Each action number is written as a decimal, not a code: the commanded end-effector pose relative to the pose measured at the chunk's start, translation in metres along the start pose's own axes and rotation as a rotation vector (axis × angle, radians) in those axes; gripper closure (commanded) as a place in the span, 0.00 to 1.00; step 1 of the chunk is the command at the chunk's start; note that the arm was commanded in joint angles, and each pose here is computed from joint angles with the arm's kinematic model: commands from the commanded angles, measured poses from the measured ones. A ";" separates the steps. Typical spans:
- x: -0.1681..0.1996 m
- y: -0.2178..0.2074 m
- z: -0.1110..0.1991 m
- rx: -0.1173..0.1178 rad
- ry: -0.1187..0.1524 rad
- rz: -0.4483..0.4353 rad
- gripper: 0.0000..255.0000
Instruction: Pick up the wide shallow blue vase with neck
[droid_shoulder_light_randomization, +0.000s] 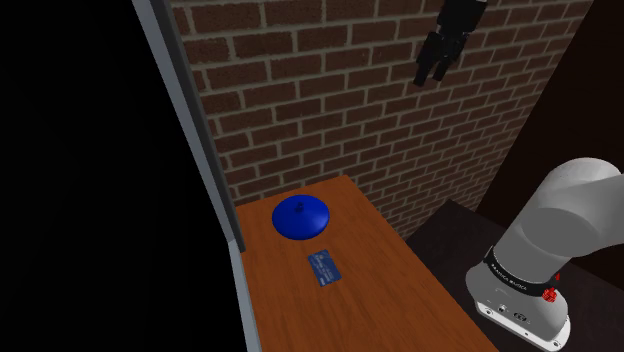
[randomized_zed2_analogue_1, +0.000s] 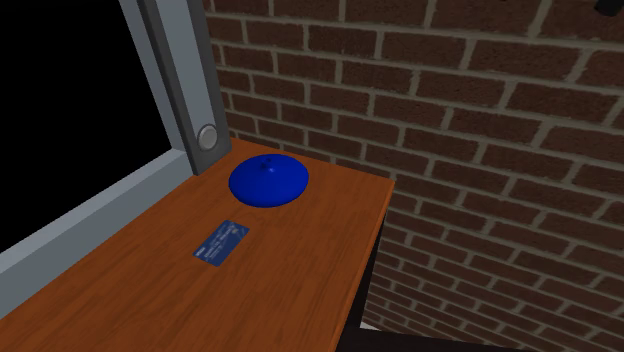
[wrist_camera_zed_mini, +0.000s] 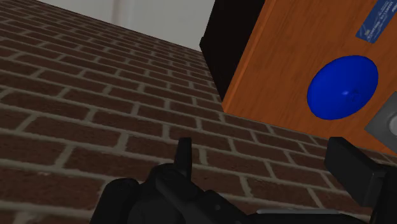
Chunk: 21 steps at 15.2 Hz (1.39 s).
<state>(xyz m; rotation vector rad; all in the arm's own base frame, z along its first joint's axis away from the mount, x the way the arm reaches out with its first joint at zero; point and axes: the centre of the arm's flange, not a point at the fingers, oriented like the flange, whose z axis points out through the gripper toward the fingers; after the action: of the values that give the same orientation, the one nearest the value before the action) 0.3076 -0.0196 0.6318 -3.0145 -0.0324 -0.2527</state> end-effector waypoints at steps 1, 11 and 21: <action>0.000 0.000 0.000 0.000 0.000 0.000 0.00; 0.034 -0.105 0.085 -0.041 -0.067 0.027 0.00; 0.064 -0.206 0.176 -0.083 -0.134 0.055 0.00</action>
<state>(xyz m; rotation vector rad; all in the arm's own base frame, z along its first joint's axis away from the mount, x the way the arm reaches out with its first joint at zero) 0.3830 0.1939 0.5042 -3.1018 0.0443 -0.0577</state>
